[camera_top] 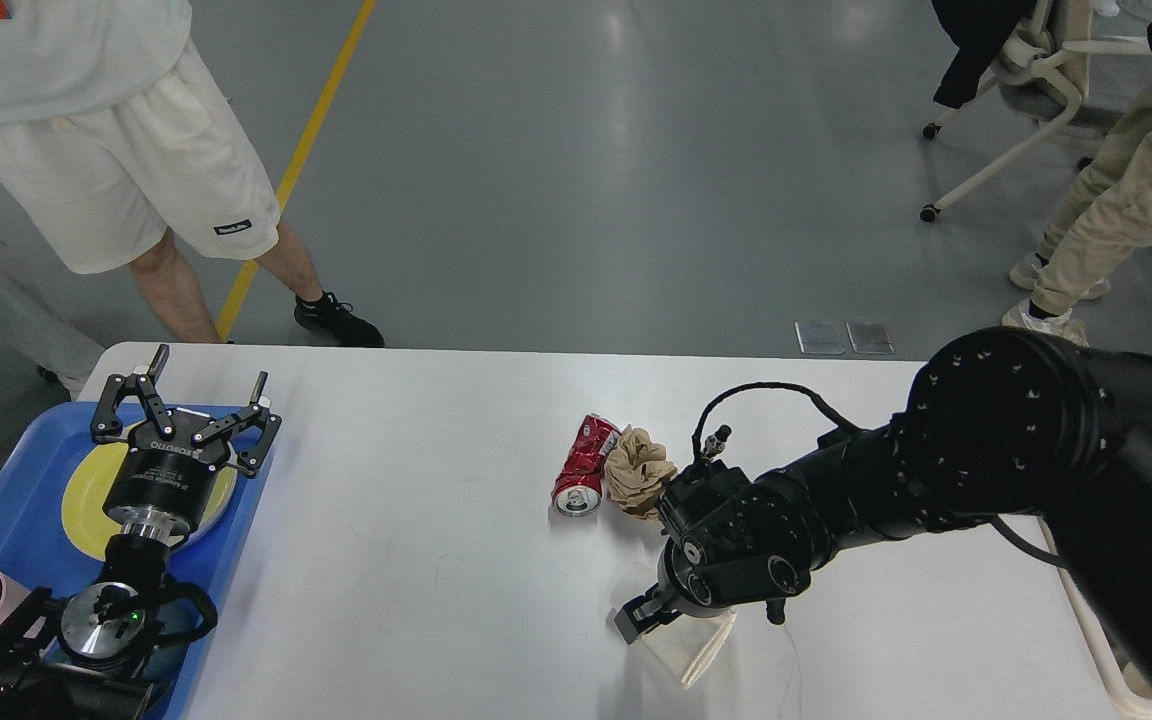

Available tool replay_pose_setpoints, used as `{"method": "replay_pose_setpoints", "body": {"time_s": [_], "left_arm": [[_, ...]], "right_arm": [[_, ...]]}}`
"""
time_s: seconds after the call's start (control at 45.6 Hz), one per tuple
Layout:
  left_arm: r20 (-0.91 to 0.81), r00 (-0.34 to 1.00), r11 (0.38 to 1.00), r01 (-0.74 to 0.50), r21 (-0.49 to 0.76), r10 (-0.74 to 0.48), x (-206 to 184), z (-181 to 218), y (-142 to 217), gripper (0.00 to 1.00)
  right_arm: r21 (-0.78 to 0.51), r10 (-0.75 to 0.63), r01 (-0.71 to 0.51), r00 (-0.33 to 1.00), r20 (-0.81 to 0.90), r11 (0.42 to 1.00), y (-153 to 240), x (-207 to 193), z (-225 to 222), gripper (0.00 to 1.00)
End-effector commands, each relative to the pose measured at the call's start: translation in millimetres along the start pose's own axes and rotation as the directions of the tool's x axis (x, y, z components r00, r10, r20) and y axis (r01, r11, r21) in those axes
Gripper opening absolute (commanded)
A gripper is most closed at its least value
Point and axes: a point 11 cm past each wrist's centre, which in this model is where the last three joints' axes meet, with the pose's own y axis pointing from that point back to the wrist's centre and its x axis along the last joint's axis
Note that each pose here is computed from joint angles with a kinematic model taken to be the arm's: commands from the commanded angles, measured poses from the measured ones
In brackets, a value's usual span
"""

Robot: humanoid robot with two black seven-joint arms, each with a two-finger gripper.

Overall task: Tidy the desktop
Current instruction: 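Move the right gripper to the white paper cup on the table, then close the right gripper on the white paper cup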

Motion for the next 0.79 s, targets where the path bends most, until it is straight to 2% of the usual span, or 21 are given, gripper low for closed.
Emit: {"method": "replay_pose_setpoints", "body": {"time_s": [0.0, 0.768], "left_arm": [[0.0, 1.0, 1.0, 0.0, 0.0, 0.0, 0, 0, 0, 0.96], [0.0, 1.0, 1.0, 0.0, 0.0, 0.0, 0, 0, 0, 0.97]], "right_arm": [[-0.011, 0.001, -0.002, 0.999, -0.04, 1.0, -7, -4, 1, 0.99], [0.008, -0.018, 0.018, 1.0, -0.011, 1.0, -23, -20, -3, 0.98]]}}
